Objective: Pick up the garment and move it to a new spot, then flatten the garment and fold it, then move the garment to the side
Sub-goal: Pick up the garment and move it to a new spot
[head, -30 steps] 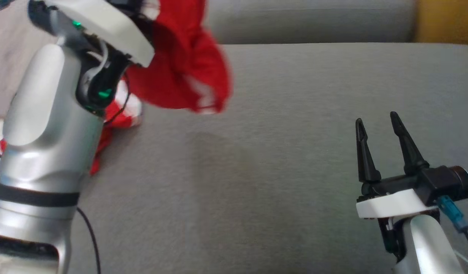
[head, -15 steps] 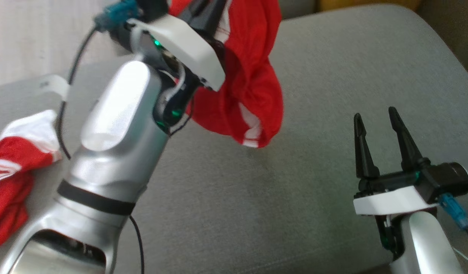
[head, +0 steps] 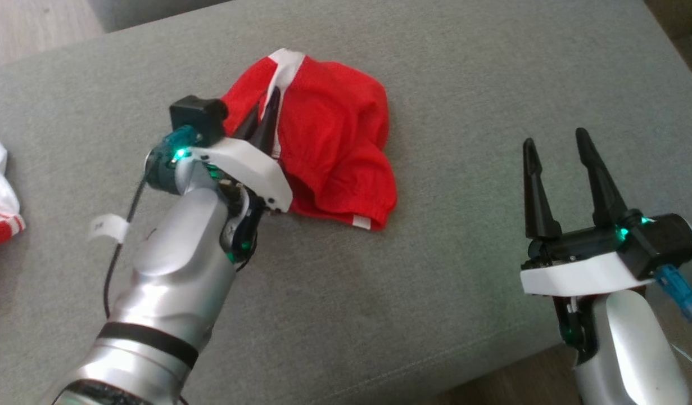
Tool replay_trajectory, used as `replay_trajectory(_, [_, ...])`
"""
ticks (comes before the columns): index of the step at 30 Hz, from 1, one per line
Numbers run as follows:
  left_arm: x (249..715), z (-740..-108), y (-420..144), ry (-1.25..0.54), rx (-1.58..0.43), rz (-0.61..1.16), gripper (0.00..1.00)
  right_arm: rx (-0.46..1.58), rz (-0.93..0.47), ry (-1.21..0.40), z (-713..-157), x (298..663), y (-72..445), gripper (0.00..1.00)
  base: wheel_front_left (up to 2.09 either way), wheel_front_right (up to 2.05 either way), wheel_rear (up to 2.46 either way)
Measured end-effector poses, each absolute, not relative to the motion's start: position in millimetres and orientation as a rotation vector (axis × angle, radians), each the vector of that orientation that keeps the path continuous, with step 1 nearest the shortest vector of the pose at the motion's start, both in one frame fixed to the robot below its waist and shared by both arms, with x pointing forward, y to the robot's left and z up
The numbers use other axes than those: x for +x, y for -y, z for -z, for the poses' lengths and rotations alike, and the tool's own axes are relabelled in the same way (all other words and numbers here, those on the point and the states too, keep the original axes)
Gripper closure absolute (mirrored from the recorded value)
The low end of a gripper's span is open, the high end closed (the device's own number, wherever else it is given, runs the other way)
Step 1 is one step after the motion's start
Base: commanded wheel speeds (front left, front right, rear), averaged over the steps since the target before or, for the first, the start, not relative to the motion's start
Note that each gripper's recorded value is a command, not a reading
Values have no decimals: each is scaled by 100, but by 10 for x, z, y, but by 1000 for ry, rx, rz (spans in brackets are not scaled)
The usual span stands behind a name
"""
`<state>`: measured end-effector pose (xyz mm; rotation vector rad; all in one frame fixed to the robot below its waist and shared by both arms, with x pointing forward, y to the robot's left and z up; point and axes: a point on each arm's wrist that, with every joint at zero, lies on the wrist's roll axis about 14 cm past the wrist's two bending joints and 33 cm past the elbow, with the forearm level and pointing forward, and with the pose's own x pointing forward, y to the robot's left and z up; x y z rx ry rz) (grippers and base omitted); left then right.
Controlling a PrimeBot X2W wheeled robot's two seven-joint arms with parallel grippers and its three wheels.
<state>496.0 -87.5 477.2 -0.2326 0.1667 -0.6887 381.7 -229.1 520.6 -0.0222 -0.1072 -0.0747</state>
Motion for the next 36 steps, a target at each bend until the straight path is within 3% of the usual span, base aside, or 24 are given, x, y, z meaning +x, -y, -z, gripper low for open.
replay_trajectory(1, [5010,-4801,804,-164,-266,656,100,-20,70,105,-5196,3829,2277,0,0,0,0])
replay_trajectory(2, [5040,-4867,755,-145,-284,639,7,-18,63,104,-5190,3841,2253,0,0,0,0])
replay_trajectory(3, [5065,-4957,700,-116,-297,627,0,-15,55,104,-5187,3851,2226,0,0,0,0])
replay_trajectory(12, [4842,-5353,24,64,-303,475,0,-9,1,119,-5220,3824,2032,0,0,0,0])
replay_trajectory(17, [4465,-5278,-729,88,-278,262,0,14,-45,86,-5097,3692,1854,0,0,0,0])
replay_trajectory(25, [3745,-5386,-1511,173,-164,61,0,31,-139,113,-5181,3703,1539,0,0,0,0])
replay_trajectory(31, [3284,-5127,-1696,102,-77,7,0,34,-170,76,-5057,3565,1439,0,0,0,0])
replay_trajectory(36, [3157,-5272,-1672,151,-32,16,0,44,-188,56,-4992,3469,1379,0,0,0,0])
